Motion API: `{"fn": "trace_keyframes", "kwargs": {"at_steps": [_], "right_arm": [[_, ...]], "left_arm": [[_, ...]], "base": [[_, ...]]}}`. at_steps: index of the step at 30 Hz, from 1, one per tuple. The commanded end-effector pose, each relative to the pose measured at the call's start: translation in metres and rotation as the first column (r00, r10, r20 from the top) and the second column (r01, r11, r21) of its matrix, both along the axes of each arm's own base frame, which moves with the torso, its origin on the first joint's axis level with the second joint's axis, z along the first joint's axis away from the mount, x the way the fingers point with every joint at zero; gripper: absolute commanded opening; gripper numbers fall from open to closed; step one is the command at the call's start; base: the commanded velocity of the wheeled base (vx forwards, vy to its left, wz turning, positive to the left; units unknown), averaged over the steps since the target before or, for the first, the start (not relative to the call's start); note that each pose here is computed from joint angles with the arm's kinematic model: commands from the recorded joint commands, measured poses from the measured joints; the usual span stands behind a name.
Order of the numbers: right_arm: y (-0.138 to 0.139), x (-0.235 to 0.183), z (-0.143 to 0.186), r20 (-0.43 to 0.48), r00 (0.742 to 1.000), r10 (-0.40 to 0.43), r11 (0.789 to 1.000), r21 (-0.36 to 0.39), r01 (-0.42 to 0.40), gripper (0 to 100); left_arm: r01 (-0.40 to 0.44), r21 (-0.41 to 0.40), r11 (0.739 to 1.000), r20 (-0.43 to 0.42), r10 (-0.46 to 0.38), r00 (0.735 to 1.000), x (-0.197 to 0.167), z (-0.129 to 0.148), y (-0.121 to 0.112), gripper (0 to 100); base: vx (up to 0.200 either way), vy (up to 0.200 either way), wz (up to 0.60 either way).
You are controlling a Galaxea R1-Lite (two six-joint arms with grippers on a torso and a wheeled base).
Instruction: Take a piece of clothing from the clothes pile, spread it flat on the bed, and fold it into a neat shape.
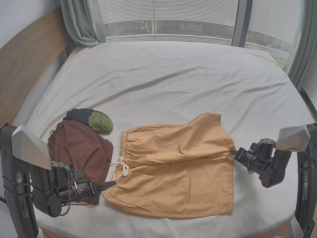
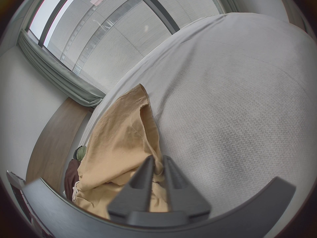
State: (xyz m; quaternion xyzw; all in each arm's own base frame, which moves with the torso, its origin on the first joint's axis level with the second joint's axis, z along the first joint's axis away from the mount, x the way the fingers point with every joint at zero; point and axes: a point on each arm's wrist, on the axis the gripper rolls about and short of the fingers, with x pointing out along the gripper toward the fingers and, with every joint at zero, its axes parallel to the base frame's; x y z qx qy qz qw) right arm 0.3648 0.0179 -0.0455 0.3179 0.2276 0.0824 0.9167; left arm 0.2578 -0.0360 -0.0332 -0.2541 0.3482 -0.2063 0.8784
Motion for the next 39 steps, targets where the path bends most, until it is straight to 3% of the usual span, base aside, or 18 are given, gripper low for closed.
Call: {"fn": "trace_keyframes", "kwargs": {"at_steps": [1,11,15,22,30,39], "right_arm": [[0.001,-0.001,0.000,0.000,1.000,0.004,1.000,0.001,-0.004,100],[0.012,-0.030,0.024,-0.015,0.999,0.050,0.998,-0.025,-0.050,100],[0.019,-0.053,0.032,-0.033,0.994,0.101,0.992,-0.078,-0.104,100],[0.026,-0.070,0.044,-0.038,0.991,0.132,0.988,-0.081,-0.135,100],[0.033,-0.084,0.047,-0.027,0.987,0.161,0.983,-0.082,-0.163,100],[0.032,-0.103,0.044,-0.068,0.983,0.169,0.981,-0.083,-0.174,100]], "left_arm": [[-0.009,-0.001,1.000,0.013,0.009,1.000,0.003,0.001,0.002,100],[-0.020,-0.011,1.000,0.037,0.021,0.999,0.009,0.004,0.002,100],[-0.057,-0.057,0.997,0.112,0.063,0.992,0.025,0.020,0.002,100],[-0.106,-0.160,0.981,0.212,0.139,0.967,0.059,0.043,-0.002,100],[-0.097,-0.170,0.981,0.244,0.137,0.960,0.075,0.040,-0.006,100],[-0.134,-0.178,0.975,0.333,0.188,0.924,0.118,0.029,-0.015,100]], "base": [[0.000,0.000,0.00],[0.000,0.000,0.00],[0.000,0.000,0.00],[0.000,0.000,0.00],[0.000,0.000,0.00],[0.000,0.000,0.00]]}}
